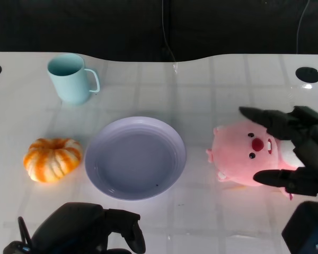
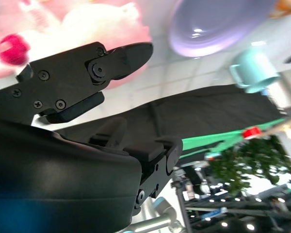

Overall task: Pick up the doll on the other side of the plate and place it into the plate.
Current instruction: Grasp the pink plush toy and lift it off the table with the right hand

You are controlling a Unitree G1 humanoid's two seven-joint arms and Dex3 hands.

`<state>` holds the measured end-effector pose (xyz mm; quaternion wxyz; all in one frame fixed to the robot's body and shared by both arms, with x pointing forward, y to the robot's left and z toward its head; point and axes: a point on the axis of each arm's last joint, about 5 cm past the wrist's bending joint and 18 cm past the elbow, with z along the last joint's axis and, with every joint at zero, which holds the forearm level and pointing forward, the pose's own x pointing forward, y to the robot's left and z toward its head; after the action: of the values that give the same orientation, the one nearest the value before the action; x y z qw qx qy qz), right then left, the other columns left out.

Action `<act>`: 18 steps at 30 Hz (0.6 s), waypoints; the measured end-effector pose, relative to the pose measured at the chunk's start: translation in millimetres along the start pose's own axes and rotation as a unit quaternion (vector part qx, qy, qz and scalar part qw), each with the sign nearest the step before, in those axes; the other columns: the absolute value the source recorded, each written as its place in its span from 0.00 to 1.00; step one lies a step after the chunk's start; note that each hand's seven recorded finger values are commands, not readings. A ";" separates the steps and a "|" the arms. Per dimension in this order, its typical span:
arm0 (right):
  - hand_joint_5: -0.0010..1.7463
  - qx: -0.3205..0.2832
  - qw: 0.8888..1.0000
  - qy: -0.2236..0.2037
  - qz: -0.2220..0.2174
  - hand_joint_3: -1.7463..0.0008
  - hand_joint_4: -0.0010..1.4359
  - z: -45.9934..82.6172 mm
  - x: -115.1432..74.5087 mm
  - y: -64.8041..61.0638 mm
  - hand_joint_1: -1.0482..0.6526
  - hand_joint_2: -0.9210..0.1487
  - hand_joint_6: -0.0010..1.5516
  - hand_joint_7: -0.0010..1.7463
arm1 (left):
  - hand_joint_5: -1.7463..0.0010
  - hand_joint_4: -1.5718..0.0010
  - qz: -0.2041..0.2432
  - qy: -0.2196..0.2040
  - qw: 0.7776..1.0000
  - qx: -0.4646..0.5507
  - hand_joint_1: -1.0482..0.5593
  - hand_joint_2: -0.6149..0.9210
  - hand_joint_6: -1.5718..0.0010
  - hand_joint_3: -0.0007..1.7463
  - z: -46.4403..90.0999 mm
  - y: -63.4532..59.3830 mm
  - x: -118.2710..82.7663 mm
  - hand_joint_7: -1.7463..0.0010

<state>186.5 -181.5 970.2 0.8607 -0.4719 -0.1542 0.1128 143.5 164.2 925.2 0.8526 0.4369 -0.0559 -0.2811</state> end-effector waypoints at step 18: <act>0.29 -0.131 0.979 0.110 0.113 1.00 0.02 0.9 18.7 -26.6 0.21 0.07 0.10 0.01 | 0.22 0.54 -0.004 0.004 1.000 0.004 0.47 1.00 0.50 0.18 -3.3 0.4 2.7 0.50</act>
<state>204.8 -188.5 996.2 0.7848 -0.6044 -0.0174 0.1359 147.1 165.3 923.1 0.8500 0.4417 -0.0518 -0.2823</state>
